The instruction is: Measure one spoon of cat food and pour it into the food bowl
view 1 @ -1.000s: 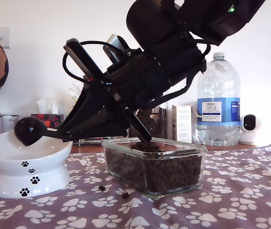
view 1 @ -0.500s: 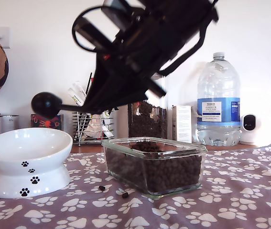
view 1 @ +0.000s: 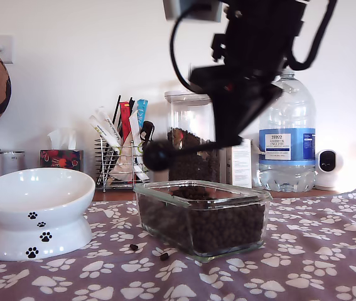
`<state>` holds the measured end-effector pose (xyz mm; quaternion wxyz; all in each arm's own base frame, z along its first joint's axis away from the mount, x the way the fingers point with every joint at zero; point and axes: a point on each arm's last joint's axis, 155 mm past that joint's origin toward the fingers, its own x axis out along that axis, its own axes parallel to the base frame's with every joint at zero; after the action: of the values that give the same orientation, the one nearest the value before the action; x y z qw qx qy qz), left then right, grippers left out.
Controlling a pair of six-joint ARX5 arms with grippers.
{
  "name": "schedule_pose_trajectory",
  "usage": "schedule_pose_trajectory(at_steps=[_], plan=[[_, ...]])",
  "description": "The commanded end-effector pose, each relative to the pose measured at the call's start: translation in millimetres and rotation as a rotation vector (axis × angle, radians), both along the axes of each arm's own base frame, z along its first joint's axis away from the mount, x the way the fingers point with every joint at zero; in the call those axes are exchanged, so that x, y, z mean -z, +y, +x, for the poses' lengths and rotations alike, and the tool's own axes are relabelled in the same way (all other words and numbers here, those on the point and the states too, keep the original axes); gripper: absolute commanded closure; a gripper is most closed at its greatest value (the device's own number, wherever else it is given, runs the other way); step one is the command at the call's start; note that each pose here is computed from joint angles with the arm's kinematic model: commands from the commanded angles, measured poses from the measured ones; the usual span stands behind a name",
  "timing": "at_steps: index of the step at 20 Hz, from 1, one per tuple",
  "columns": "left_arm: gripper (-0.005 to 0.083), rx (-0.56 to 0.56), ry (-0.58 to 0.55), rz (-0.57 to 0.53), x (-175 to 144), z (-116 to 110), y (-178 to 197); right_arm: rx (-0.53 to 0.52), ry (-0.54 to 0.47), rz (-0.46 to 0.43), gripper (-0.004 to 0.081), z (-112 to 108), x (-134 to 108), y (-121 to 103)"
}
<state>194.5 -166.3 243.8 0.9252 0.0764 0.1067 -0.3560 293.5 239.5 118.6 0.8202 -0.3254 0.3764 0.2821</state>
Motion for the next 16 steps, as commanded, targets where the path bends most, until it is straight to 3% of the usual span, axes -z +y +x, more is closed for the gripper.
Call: schedule_pose_trajectory(at_steps=[1, 5, 10, 16], plan=[[0.0794, 0.0, -0.008, -0.002, -4, 2, -1, 0.007, -0.034, -0.084, 0.0783, 2, 1, -10], [0.0794, 0.0, -0.009, -0.002, -4, 2, -1, 0.018, -0.109, -0.252, 0.0783, 12, -2, -35], [0.0794, -0.001, -0.011, -0.004, -5, 2, -1, -0.053, -0.131, -0.421, 0.0783, 16, 15, -37], [0.0794, 0.0, -0.008, -0.002, -4, 2, -1, -0.096, -0.115, -0.497, 0.0776, 13, 34, -32]])
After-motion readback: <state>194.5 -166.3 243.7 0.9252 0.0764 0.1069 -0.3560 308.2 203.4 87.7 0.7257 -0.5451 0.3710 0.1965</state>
